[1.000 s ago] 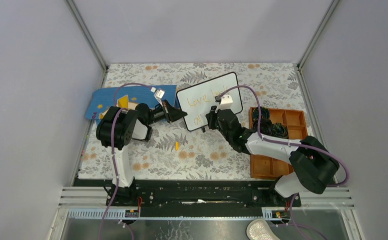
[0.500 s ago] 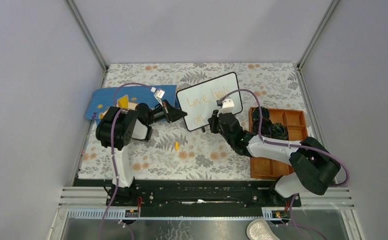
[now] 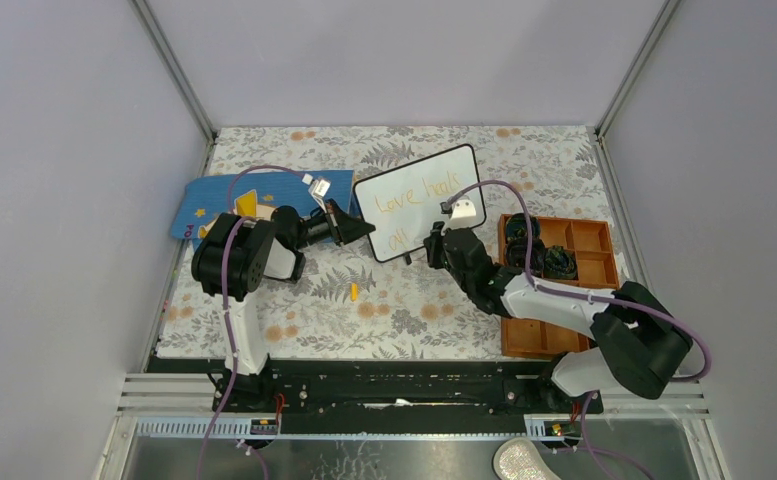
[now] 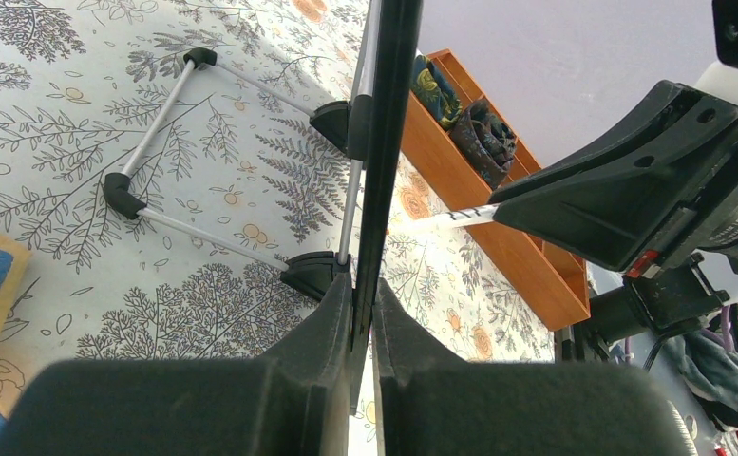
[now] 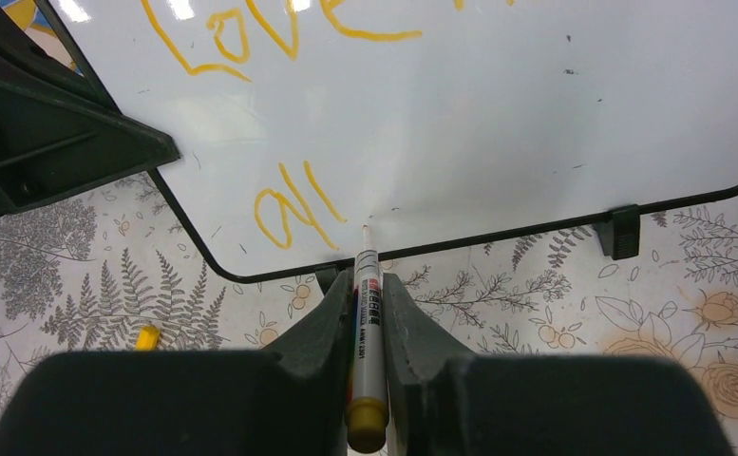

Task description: Write a sentence on the whiteboard

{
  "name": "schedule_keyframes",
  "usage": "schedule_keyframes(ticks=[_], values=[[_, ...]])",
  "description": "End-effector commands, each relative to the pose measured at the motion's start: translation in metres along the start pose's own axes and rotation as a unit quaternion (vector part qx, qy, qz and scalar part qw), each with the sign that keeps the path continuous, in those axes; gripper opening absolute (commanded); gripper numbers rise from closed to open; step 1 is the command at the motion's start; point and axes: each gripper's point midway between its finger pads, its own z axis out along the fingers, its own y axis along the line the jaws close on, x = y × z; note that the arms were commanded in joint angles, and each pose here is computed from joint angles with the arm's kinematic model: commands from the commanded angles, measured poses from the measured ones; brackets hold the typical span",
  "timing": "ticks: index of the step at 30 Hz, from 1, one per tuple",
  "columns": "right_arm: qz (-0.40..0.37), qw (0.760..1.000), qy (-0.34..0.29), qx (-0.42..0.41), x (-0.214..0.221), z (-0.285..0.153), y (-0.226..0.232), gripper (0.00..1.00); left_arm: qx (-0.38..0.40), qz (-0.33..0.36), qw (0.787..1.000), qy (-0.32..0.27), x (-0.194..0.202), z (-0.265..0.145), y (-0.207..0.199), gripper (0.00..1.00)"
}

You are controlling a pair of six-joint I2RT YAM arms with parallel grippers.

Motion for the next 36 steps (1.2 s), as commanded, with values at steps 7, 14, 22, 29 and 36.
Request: schedule_keyframes(ticks=[7, 14, 22, 29, 36], values=[[0.023, 0.996, -0.082, -0.013, -0.044, -0.030, -0.005, 0.00, -0.001, -0.027, 0.999, 0.025, 0.016, 0.000, -0.002, 0.00], [0.028, 0.996, -0.082, -0.026, -0.035, -0.030, -0.004, 0.00, -0.002, -0.031, 0.999, 0.027, 0.019, 0.000, 0.000, 0.00], [0.031, 0.996, -0.078, -0.023, -0.036, -0.018, 0.001, 0.00, -0.003, -0.031, 0.999, 0.028, 0.019, 0.000, 0.000, 0.00], [0.035, 0.996, -0.080, -0.016, -0.039, -0.011, 0.003, 0.00, -0.003, -0.031, 0.999, 0.028, 0.019, 0.000, 0.001, 0.00], [0.034, 0.996, -0.080, -0.008, -0.039, -0.005, 0.002, 0.00, -0.003, -0.032, 0.999, 0.028, 0.019, 0.000, 0.001, 0.00]])
